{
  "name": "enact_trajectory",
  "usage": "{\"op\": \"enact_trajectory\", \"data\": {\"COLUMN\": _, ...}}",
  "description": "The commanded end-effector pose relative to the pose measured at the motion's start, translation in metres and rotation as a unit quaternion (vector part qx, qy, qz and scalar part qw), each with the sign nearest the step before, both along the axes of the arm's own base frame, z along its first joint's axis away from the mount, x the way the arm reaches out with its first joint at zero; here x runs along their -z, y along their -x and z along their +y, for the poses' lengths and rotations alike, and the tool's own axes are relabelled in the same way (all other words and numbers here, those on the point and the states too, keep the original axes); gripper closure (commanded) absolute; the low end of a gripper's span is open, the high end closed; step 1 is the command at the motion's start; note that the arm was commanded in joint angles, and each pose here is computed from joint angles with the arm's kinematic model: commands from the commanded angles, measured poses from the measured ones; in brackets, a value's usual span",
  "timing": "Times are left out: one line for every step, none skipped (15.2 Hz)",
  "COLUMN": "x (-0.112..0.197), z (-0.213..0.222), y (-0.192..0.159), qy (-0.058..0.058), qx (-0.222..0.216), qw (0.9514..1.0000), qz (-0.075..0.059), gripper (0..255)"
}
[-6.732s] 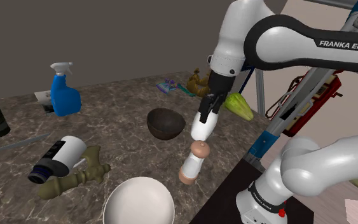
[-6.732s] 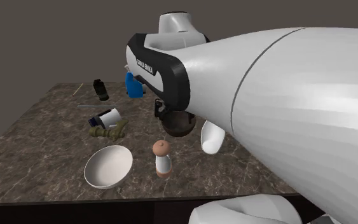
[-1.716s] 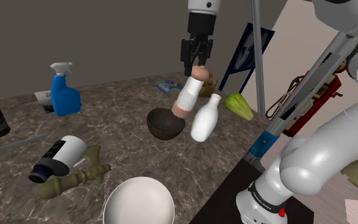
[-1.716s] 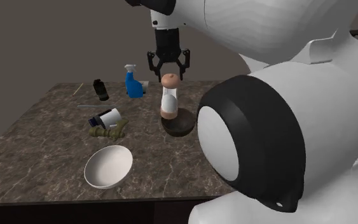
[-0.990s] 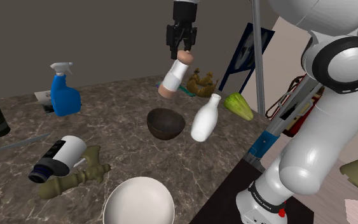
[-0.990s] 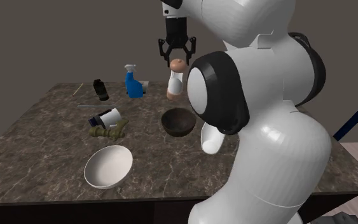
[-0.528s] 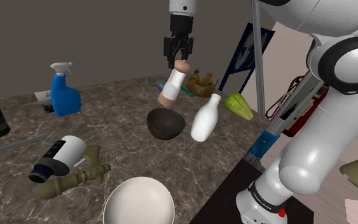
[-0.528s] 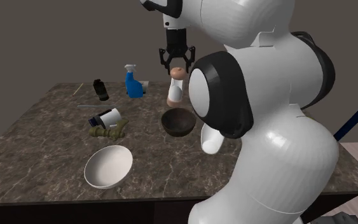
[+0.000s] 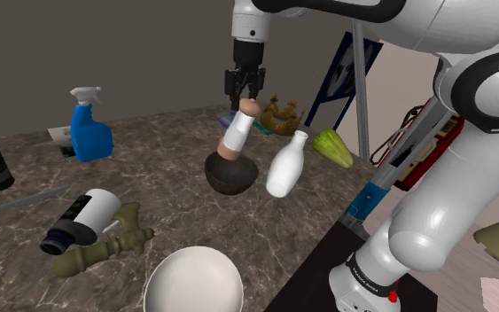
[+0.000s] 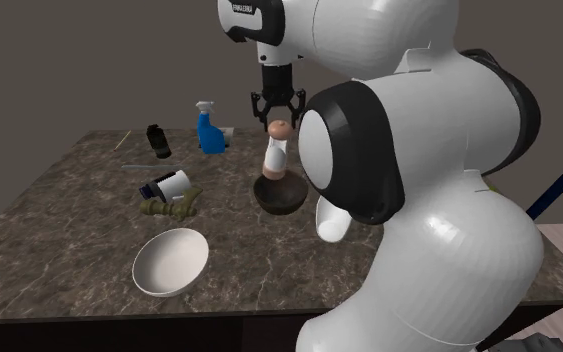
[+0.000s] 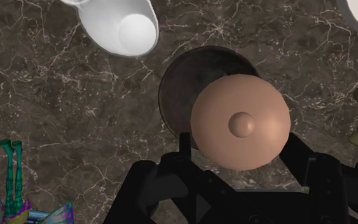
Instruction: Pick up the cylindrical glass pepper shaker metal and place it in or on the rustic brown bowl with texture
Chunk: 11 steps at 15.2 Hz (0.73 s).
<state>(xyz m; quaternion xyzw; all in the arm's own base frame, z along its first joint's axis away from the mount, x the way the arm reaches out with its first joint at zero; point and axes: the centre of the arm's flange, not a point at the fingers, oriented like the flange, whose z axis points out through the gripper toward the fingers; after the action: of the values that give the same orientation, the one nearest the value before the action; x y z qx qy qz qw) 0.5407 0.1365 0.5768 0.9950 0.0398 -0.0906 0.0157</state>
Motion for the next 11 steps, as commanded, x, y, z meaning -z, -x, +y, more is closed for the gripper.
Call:
{"op": "enact_trajectory", "data": {"x": 0.011, "z": -0.001, "y": 0.000, "qy": 0.000, "qx": 0.000, "qw": 1.0000, "qz": 0.000, "gripper": 255}}
{"op": "enact_trajectory", "data": {"x": 0.016, "z": -0.001, "y": 0.000, "qy": 0.000, "qx": 0.000, "qw": 1.0000, "qz": 0.000, "gripper": 255}}
{"op": "enact_trajectory", "data": {"x": 0.021, "z": -0.001, "y": 0.000, "qy": 0.000, "qx": 0.000, "qw": 1.0000, "qz": 0.000, "gripper": 255}}
{"op": "enact_trajectory", "data": {"x": 0.027, "z": -0.001, "y": 0.000, "qy": 0.000, "qx": 0.000, "qw": 1.0000, "qz": 0.000, "gripper": 255}}
{"op": "enact_trajectory", "data": {"x": 0.032, "z": -0.001, "y": 0.000, "qy": 0.000, "qx": 0.000, "qw": 1.0000, "qz": 0.000, "gripper": 255}}
{"op": "enact_trajectory", "data": {"x": 0.037, "z": -0.001, "y": 0.000, "qy": 0.000, "qx": 0.000, "qw": 1.0000, "qz": 0.000, "gripper": 255}}
{"op": "enact_trajectory", "data": {"x": 0.042, "z": -0.001, "y": 0.000, "qy": 0.000, "qx": 0.000, "qw": 1.0000, "qz": 0.000, "gripper": 255}}
{"op": "enact_trajectory", "data": {"x": 0.046, "z": -0.001, "y": 0.000, "qy": 0.000, "qx": 0.000, "qw": 1.0000, "qz": 0.000, "gripper": 255}}
{"op": "enact_trajectory", "data": {"x": 0.046, "z": -0.001, "y": 0.000, "qy": 0.000, "qx": 0.000, "qw": 1.0000, "qz": 0.000, "gripper": 255}}
{"op": "enact_trajectory", "data": {"x": 0.046, "z": -0.001, "y": 0.000, "qy": 0.000, "qx": 0.000, "qw": 1.0000, "qz": 0.000, "gripper": 255}}
{"op": "enact_trajectory", "data": {"x": 0.046, "z": -0.001, "y": 0.000, "qy": 0.000, "qx": 0.000, "qw": 1.0000, "qz": 0.000, "gripper": 255}}
